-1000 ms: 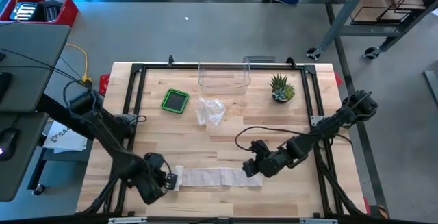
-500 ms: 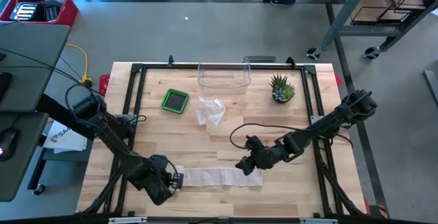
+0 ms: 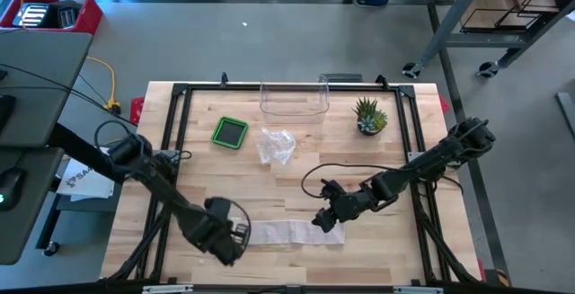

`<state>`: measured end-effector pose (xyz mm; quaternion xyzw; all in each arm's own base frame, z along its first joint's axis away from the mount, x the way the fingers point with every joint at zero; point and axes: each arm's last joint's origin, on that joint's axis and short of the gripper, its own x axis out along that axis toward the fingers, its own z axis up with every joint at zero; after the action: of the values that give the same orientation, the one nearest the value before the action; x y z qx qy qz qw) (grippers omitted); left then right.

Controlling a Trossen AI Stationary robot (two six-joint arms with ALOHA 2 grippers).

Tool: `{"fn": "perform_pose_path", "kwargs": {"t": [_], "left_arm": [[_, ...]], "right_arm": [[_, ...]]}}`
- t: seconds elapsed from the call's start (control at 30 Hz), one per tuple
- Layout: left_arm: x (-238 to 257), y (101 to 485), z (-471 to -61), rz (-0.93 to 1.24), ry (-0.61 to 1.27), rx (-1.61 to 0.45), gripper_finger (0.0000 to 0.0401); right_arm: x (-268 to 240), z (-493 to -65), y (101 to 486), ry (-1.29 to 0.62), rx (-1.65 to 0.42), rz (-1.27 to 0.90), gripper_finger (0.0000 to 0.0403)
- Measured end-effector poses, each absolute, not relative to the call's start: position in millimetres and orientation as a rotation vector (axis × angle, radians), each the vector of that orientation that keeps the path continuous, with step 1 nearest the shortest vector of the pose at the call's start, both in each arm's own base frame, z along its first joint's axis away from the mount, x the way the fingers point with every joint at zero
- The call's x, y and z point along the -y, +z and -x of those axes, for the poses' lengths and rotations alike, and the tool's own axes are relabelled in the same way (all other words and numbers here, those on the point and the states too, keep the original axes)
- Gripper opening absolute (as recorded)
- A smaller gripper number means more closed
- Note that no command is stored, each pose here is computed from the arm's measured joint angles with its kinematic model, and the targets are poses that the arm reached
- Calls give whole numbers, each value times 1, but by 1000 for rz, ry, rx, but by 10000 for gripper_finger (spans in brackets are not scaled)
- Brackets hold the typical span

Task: Roll bandage
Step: Roll the bandage

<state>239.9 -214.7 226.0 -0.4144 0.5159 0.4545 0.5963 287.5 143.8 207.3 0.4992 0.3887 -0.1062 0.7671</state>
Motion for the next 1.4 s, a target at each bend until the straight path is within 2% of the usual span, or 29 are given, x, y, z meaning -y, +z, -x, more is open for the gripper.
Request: {"fn": "perform_pose_path", "kwargs": {"t": [0.17,0.3,0.4,0.53,0.87,1.17,1.3,1.4], "left_arm": [[193,241,-241,796,944,-1286,55],[183,251,-249,820,822,-1309,55],[184,258,-255,816,680,-1270,53],[188,262,-264,845,604,-1160,54],[192,267,-269,1012,638,-1055,83],[198,277,-260,1059,705,-785,117],[204,279,-251,993,669,-807,139],[210,278,-250,1039,651,-813,147]], "right_arm": [[-139,-290,208,-256,-837,-1132,204],[-135,-292,207,-262,-836,-1141,204],[-133,-293,207,-267,-832,-1142,204],[-132,-293,208,-247,-832,-1095,204],[-134,-291,206,-118,-914,-944,204],[-131,-290,204,-86,-977,-927,204],[-130,-290,204,-112,-964,-949,204],[-129,-291,205,-113,-952,-953,204]]}}
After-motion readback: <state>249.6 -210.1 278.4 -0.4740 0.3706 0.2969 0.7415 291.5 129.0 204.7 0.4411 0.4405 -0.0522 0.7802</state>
